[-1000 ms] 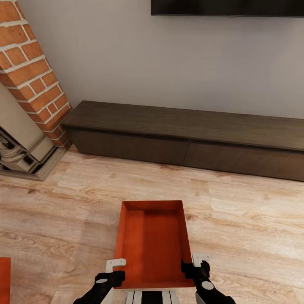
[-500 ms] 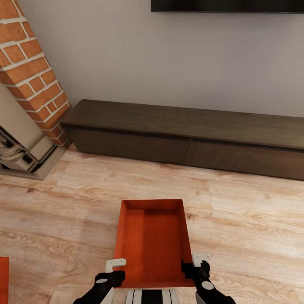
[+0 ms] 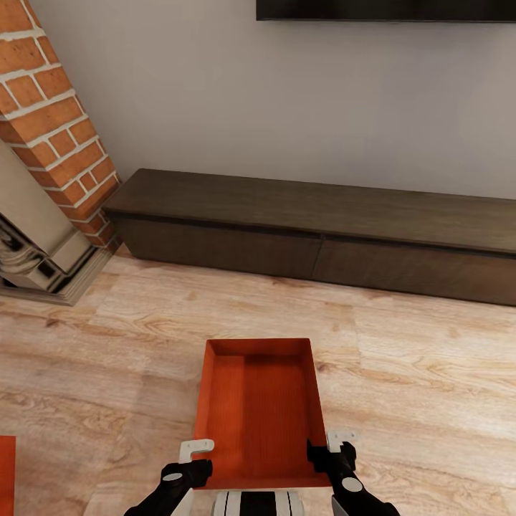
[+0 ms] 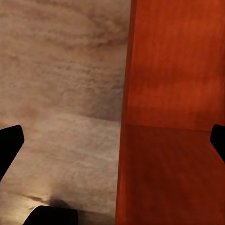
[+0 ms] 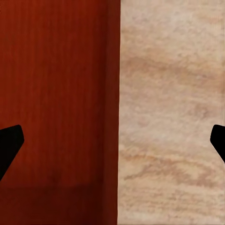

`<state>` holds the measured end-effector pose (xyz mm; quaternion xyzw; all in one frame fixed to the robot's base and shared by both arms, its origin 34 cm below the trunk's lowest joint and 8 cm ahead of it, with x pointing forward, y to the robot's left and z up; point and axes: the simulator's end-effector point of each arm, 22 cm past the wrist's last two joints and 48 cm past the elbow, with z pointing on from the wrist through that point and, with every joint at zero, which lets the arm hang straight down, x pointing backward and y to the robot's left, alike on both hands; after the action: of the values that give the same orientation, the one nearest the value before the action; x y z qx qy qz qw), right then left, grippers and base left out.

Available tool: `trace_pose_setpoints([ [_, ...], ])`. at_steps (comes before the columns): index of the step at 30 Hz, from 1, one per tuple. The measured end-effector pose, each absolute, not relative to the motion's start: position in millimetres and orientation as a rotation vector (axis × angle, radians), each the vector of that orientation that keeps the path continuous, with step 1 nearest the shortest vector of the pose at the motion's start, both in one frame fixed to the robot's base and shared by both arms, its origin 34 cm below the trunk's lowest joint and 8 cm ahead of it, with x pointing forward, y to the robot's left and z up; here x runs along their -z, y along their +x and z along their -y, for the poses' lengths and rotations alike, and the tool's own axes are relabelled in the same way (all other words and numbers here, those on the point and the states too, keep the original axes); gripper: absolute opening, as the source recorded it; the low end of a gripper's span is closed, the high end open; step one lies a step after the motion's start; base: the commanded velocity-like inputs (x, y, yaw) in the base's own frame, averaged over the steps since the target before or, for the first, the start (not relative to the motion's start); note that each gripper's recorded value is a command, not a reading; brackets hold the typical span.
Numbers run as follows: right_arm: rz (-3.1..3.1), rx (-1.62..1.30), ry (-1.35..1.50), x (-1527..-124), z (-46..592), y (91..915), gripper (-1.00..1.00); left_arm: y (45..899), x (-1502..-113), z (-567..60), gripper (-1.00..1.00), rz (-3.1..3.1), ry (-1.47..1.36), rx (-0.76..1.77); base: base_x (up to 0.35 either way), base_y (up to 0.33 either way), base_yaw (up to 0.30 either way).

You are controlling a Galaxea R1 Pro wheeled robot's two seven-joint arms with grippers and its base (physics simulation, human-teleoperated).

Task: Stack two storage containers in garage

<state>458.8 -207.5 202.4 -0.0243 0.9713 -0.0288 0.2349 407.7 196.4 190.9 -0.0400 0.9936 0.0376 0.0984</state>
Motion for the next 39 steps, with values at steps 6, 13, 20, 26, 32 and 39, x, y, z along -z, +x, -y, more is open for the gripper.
trace_pose_setpoints([
  [6,-2.661,0.078,-0.068,-202.9,207.2,459.7,-1.00,407.3,-190.7,-196.8,-1.00,-2.941,-0.118,-0.112,0.000,0.000,0.000],
  [13,-2.659,0.067,-0.101,-203.1,203.2,460.0,-1.00,406.7,-190.6,-193.0,-1.00,-2.942,-0.127,-0.096,0.000,0.000,0.000],
  [20,-2.658,0.061,-0.109,-203.1,201.5,459.8,-1.00,408.7,-191.0,-192.1,-1.00,-2.936,-0.126,-0.090,0.000,0.000,0.000],
  [26,-2.656,0.060,-0.110,-203.2,201.4,460.0,-1.00,408.8,-191.0,-192.1,-1.00,-2.935,-0.127,-0.089,0.000,0.000,0.000],
  [32,-2.656,0.061,-0.109,-203.2,201.7,460.0,-1.00,408.8,-191.0,-192.0,-1.00,-2.935,-0.128,-0.088,0.000,0.000,0.000],
  [39,-2.656,0.061,-0.107,-209.7,202.2,461.8,-1.00,411.2,-197.6,-191.4,-1.00,-2.932,-0.132,-0.083,0.000,0.000,0.000],
])
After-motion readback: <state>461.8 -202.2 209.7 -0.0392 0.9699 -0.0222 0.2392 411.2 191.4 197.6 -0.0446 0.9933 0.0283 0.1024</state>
